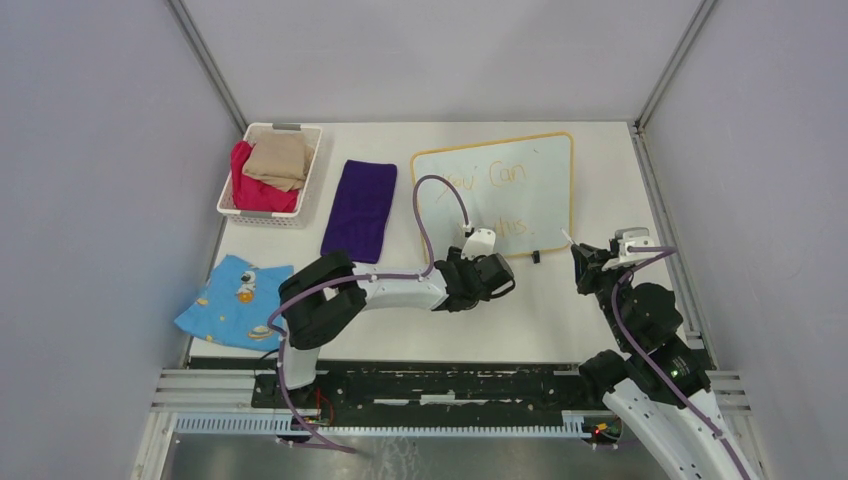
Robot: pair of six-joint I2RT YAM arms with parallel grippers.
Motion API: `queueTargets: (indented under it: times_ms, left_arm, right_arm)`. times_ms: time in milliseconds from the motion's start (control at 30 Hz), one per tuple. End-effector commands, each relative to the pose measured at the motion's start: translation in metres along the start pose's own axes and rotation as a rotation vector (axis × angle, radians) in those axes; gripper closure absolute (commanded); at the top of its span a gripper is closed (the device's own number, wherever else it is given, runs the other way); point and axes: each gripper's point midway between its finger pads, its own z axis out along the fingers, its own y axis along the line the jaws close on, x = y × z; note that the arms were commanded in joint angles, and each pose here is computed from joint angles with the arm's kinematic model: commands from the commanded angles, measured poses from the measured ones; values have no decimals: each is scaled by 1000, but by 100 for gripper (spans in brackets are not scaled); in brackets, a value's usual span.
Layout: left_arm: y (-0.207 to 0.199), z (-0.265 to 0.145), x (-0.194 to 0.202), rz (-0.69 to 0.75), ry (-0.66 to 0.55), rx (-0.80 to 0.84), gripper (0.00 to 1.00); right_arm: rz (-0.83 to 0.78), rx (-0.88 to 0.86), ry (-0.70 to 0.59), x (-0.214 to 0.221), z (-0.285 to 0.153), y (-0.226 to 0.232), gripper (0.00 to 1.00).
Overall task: Write a sentence on the whiteboard
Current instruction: Move the whiteboard to the center of the board.
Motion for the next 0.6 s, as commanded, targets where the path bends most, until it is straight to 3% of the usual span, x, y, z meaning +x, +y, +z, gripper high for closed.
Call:
queueTargets:
  times_ms: [0, 267, 567]
  left_arm:
    - [-11, 14, -31, -12, -61, 15, 35]
    - [11, 36, -39, -40, -39, -41, 53]
    - [28, 49, -57, -61, -48, -60, 59]
  right_arm:
    - [3, 17, -32, -15, -2, -3, 100]
    - [-4, 31, -23, -12, -2, -6, 100]
    - [-4, 30, -14, -7, 1, -4, 100]
